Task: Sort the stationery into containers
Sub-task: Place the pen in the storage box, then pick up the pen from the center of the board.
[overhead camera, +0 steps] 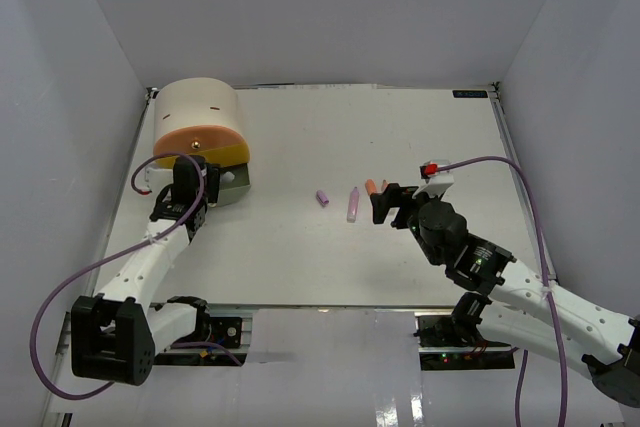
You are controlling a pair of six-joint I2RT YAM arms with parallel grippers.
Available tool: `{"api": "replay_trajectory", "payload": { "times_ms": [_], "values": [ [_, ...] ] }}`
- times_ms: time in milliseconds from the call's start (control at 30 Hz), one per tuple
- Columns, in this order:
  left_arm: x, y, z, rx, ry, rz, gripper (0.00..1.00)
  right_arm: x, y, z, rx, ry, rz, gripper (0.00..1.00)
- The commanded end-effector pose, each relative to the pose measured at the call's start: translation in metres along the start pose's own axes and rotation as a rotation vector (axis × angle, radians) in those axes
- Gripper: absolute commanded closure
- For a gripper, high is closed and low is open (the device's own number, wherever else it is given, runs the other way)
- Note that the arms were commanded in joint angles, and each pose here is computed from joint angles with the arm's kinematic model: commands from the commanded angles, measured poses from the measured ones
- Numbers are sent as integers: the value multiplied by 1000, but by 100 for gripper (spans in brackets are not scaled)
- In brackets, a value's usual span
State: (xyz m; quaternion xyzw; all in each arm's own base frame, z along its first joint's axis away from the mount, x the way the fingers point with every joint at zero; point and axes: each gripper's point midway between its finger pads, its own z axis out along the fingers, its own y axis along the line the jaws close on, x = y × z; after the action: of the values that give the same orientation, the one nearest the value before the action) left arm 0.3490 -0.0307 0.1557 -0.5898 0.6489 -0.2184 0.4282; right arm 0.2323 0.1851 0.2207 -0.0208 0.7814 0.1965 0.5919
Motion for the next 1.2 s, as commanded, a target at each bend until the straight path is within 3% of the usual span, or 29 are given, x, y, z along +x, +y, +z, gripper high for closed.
{"api": "replay_trajectory", "payload": {
  "times_ms": [0, 200, 367, 500, 533, 600, 767, 867, 1167],
  "values": [
    [0, -17, -1, 46, 16, -30, 43, -6, 2, 1, -8, -24, 35, 10],
    [4, -17, 2, 41, 32, -27, 39, -3, 3, 1, -18, -16, 35, 10],
    [5, -39, -15, 129, 69, 37, 32, 5, 2, 2, -16, 19, 9, 10],
    [3, -58, -41, 238, 99, 224, 19, 21, 3, 7, 0, 104, -27, 9],
    [3, -58, -46, 264, 98, 327, 15, 20, 5, 9, 3, 117, -30, 9],
    [5, -65, -61, 318, 125, 443, 2, 37, 5, 14, 25, 193, -64, 9],
    [14, -61, -84, 449, 183, 799, 2, 68, 12, 32, 56, 349, -105, 9],
    [15, -55, -94, 521, 170, 908, 2, 82, 16, 45, 76, 406, -119, 7],
    [31, -13, -89, 587, 189, 1016, 2, 130, 22, 78, 158, 577, -136, 0]
  ]
}}
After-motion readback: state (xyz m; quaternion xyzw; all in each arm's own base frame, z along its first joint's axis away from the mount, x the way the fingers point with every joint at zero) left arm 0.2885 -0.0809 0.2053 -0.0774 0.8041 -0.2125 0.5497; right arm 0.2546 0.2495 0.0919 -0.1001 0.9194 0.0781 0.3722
